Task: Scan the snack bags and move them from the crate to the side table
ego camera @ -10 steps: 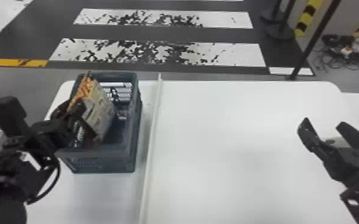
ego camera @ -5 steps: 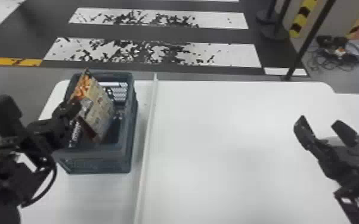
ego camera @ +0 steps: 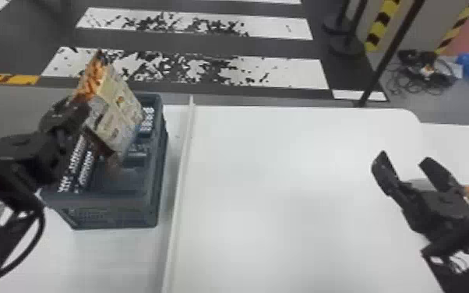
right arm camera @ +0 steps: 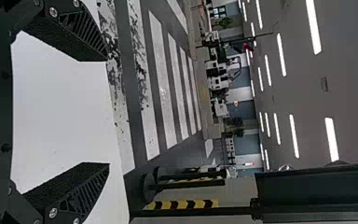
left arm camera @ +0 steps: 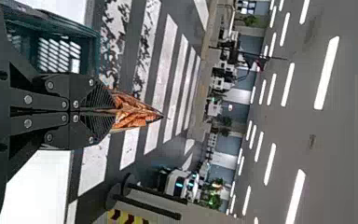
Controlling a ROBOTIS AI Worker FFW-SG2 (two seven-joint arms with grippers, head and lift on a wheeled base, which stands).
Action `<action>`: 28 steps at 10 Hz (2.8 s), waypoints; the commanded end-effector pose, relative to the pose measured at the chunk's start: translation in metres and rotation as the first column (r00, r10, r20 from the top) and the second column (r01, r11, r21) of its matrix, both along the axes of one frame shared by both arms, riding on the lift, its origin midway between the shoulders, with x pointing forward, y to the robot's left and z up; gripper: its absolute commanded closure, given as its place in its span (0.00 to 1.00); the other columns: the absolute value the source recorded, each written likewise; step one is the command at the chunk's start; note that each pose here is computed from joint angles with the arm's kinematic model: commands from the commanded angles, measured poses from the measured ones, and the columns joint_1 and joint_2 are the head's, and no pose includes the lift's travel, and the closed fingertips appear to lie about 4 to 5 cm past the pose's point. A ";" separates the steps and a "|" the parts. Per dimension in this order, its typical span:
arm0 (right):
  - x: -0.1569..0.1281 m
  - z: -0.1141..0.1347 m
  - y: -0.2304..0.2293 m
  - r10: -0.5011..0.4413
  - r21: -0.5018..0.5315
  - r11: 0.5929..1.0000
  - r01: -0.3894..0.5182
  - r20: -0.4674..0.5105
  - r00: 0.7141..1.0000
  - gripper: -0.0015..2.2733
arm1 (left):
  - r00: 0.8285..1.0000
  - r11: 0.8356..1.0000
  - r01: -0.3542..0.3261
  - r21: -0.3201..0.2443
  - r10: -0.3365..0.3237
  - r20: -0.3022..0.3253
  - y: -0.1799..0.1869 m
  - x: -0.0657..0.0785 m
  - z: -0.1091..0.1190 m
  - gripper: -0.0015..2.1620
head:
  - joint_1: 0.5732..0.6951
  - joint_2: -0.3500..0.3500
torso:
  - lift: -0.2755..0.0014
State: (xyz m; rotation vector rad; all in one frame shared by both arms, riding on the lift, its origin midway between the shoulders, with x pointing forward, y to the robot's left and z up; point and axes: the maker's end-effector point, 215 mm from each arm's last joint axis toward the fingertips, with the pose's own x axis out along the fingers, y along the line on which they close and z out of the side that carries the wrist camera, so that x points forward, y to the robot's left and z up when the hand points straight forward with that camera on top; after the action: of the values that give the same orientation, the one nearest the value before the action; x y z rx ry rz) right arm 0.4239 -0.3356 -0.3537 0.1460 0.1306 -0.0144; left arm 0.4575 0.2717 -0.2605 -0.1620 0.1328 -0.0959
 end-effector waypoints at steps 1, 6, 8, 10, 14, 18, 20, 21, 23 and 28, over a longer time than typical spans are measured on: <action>0.000 0.001 0.000 0.002 0.003 1.000 -0.002 0.002 1.000 0.06 | 0.998 0.999 0.034 0.018 -0.035 0.059 -0.018 -0.015 0.043 0.93 | 1.00 0.39 | 0.68; 0.002 0.004 -0.008 -0.012 0.001 1.000 0.012 0.006 1.000 0.06 | 0.976 0.977 0.195 -0.084 -0.185 0.112 -0.084 -0.041 0.089 0.93 | 1.00 0.28 | 0.68; 0.003 0.004 -0.012 -0.024 -0.002 1.000 0.024 0.007 1.000 0.06 | 0.950 0.938 0.311 -0.154 -0.302 0.080 -0.144 -0.043 0.069 0.93 | 1.00 0.19 | 0.68; 0.005 0.008 -0.021 -0.047 -0.009 0.999 0.047 0.013 0.999 0.06 | 0.911 0.884 0.408 -0.229 -0.410 0.039 -0.200 -0.046 0.039 0.93 | 1.00 0.07 | 0.68; 0.009 0.004 -0.026 -0.055 -0.009 0.998 0.055 0.009 0.998 0.06 | 0.824 0.776 0.509 -0.373 -0.565 -0.050 -0.277 -0.061 -0.029 0.93 | 1.00 0.00 | 0.68; 0.010 0.003 -0.025 -0.055 -0.005 0.998 0.055 0.010 0.998 0.06 | 0.747 0.675 0.516 -0.527 -0.656 -0.108 -0.340 -0.072 -0.106 0.93 | 1.00 0.00 | 0.68; 0.009 0.002 -0.023 -0.054 -0.001 0.999 0.054 0.007 0.998 0.06 | 0.717 0.620 0.496 -0.608 -0.688 -0.116 -0.366 -0.079 -0.138 0.93 | 1.00 0.00 | 0.68; 0.009 0.001 -0.022 -0.054 0.001 0.999 0.054 0.007 0.999 0.06 | 0.707 0.597 0.479 -0.644 -0.697 -0.121 -0.372 -0.079 -0.149 0.93 | 1.00 0.00 | 0.68; 0.009 -0.001 -0.021 -0.053 0.001 0.999 0.053 0.003 0.999 0.06 | 0.702 0.587 0.439 -0.680 -0.697 -0.149 -0.378 -0.079 -0.180 0.93 | 1.00 0.00 | 0.68; 0.008 -0.001 -0.019 -0.050 0.003 0.999 0.050 0.005 0.999 0.06 | 0.751 0.654 0.386 -0.651 -0.632 -0.189 -0.373 -0.066 -0.217 0.87 | 1.00 0.00 | 0.68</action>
State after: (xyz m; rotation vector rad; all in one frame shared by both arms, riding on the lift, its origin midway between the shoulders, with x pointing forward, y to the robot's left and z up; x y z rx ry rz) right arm 0.4315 -0.3545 -0.3550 0.1518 0.1227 -0.0635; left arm 0.3882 -0.1043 -0.4747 -0.7690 0.5843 -0.7166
